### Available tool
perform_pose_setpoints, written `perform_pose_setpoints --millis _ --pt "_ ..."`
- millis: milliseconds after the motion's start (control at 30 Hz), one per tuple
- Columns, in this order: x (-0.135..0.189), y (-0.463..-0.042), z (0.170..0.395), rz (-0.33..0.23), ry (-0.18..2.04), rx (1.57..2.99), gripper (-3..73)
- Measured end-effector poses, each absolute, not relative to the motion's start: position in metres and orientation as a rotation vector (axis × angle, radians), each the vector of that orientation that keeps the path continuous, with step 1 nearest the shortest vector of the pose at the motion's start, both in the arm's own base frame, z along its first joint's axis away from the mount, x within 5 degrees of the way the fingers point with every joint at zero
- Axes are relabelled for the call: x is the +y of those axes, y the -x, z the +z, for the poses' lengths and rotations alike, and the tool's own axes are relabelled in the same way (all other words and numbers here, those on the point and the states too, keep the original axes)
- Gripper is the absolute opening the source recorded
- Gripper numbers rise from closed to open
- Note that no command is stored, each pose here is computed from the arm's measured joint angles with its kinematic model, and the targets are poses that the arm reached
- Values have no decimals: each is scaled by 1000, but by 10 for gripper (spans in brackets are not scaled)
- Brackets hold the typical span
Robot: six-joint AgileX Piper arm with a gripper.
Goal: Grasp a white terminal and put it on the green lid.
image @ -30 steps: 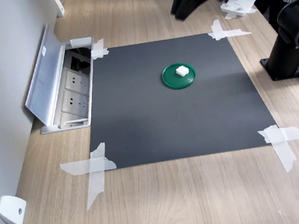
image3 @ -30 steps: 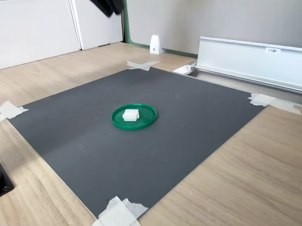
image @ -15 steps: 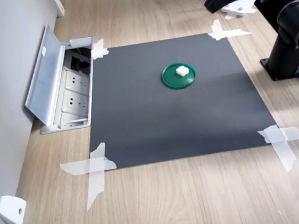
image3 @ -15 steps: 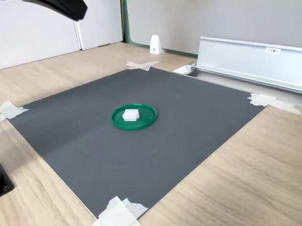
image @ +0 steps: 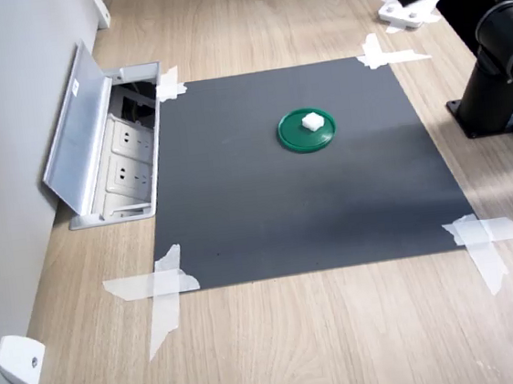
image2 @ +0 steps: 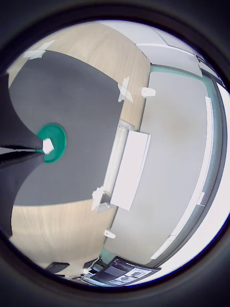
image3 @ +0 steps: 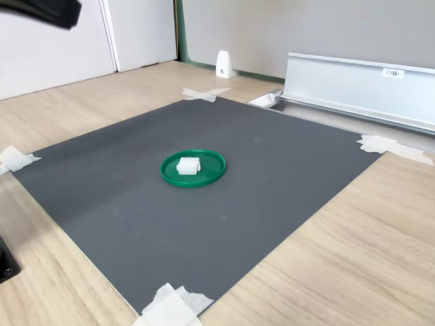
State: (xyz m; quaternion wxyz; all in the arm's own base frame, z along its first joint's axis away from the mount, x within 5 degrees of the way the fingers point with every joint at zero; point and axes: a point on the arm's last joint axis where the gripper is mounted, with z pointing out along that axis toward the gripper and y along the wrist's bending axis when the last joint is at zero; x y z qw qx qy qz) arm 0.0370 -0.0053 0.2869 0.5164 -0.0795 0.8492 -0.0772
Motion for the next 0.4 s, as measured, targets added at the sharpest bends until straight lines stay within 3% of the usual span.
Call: perform_pose_setpoints --millis 200,400 --pt "-3 -32 276 -146 176 1931 -7" --pt "4 -40 263 -31 141 1879 -8"
